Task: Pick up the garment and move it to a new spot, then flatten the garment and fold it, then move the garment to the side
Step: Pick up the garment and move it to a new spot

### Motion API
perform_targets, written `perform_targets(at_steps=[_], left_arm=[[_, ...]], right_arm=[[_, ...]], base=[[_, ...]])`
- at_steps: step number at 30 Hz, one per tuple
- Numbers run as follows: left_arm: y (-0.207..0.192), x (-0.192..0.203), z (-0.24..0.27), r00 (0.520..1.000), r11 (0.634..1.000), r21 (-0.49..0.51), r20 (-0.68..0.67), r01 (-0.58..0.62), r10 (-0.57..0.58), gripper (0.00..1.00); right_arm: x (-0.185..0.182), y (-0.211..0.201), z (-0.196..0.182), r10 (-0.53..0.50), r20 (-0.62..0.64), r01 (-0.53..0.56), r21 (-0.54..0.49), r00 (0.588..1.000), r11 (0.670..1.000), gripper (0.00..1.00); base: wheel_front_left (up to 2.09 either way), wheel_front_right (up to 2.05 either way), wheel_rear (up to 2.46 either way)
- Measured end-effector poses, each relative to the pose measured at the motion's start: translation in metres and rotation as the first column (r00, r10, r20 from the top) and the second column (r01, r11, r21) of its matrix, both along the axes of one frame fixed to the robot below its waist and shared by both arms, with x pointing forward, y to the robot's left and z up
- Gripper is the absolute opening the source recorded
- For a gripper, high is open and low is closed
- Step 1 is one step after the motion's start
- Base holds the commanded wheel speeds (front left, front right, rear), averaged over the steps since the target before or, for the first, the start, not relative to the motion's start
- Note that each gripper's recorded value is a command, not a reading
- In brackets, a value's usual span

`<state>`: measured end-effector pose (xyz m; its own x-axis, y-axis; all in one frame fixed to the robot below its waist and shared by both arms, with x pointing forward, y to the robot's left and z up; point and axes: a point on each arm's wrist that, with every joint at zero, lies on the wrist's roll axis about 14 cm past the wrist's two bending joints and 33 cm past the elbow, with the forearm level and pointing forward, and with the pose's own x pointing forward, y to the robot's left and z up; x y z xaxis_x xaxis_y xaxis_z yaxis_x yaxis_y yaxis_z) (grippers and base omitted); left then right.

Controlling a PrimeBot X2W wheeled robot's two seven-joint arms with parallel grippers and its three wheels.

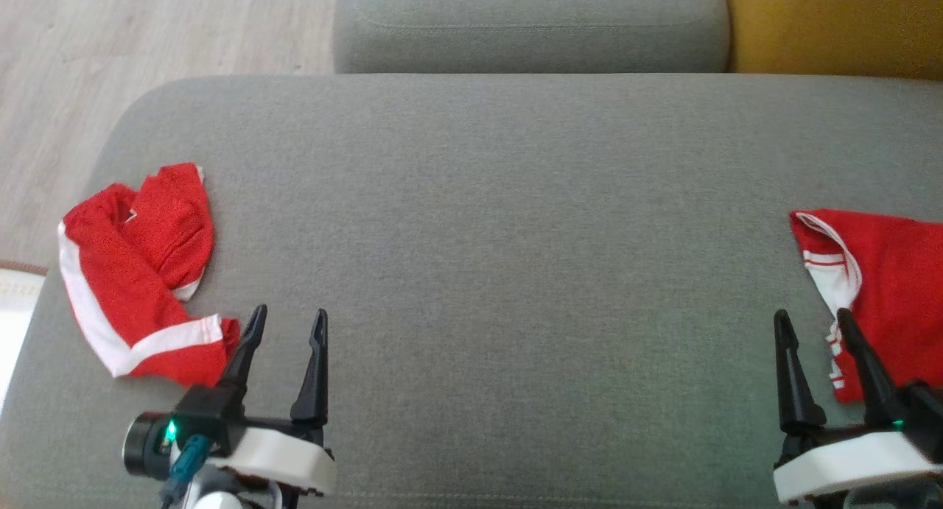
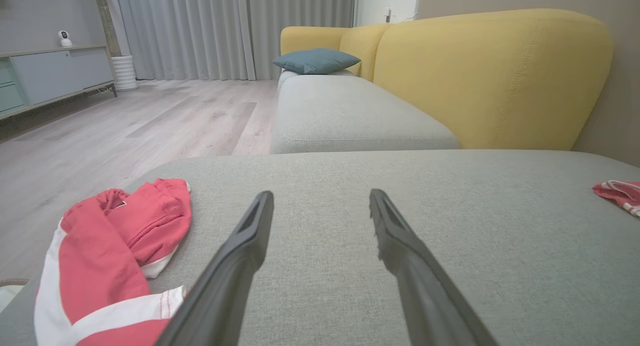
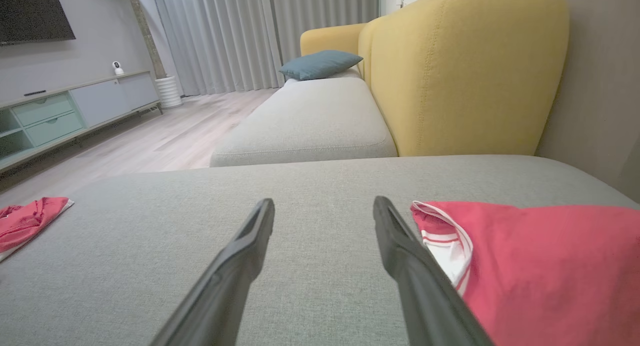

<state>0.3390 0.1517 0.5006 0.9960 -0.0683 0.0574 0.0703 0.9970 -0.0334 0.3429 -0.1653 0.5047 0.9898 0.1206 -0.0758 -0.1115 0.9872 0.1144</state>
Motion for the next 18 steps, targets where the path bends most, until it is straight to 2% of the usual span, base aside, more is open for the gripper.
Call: perform_targets(at_steps=[4,10,18], left_arm=[[0.009,0.0,0.002,1.0,1.0,0.005,0.005,-0.029,0.029,1.0],[0.035,0.001,0.016,0.993,0.994,0.002,0.045,-0.109,0.108,1.0],[0.085,-0.021,0.024,0.962,0.964,0.003,0.064,-0.266,0.265,1.0]], right_arm=[[0.006,0.009,0.0,0.03,0.001,-0.03,0.001,1.0,1.0,1.0],[0.019,0.041,0.006,0.127,0.016,-0.127,0.006,0.992,0.992,1.0],[0.038,0.104,0.014,0.309,0.033,-0.31,0.011,0.95,0.951,1.0]], base=[[0.0,0.0,0.0],[0.0,0.0,0.0],[0.0,0.0,0.0]])
